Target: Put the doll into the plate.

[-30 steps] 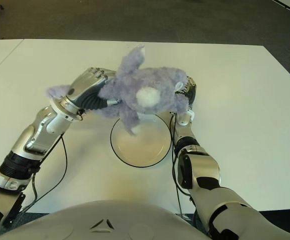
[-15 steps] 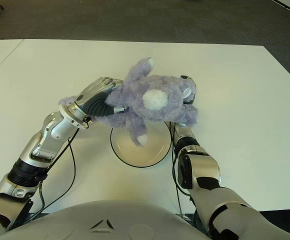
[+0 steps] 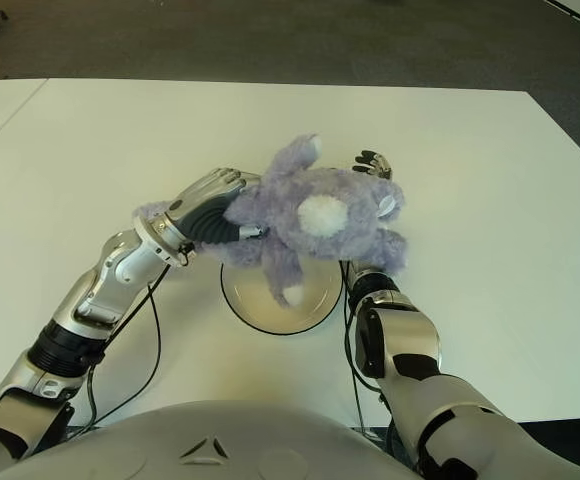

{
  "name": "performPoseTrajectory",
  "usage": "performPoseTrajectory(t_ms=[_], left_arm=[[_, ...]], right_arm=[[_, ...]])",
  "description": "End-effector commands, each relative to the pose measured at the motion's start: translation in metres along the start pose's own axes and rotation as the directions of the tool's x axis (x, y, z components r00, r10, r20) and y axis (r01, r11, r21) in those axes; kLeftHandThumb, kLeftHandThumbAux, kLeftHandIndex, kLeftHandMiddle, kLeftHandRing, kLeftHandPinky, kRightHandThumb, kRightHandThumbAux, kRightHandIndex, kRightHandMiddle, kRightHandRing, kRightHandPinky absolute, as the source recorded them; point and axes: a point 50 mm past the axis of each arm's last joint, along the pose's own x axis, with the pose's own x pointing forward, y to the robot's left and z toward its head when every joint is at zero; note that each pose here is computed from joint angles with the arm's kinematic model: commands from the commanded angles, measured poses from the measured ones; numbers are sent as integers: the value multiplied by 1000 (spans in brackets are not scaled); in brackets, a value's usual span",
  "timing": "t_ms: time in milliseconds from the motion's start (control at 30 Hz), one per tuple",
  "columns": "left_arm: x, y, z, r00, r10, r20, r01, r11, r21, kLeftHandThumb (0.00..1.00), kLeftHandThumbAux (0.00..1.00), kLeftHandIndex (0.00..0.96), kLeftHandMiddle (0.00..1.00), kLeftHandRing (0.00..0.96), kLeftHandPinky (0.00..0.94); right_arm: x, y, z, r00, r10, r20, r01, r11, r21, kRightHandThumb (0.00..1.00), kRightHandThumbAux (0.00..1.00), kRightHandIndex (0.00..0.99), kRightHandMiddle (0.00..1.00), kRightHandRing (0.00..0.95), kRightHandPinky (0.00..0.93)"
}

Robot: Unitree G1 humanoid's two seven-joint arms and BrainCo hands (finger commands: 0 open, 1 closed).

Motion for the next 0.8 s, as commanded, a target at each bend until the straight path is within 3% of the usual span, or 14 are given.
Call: performPoseTrajectory(t_ms=[33,267,533,800], left_arm=[[-12,-28,-3,996,-79,-32,76,995,-65,742,694,439,948,892,853],[-25,-46,-12,981,-157,-112,139,978,-156,738,696,438,957,897,866],[-36,-71,-42,936,-269,-227,203,939,-279,736,697,437,951,896,870],[-41,-80,-60,918,-284,-276,184,923,-338,734,697,438,906,870,856]], right_arm=[[-89,-11,-96,911,12,-412,-59,993,-103,0,874,289,340,366,331],[-89,-11,-96,913,12,-409,-58,993,-101,0,881,292,339,365,335],[-89,-9,-96,912,12,-409,-65,991,-115,0,875,295,334,357,318],[-89,-9,-96,912,13,-410,-62,992,-106,0,889,294,332,343,299]])
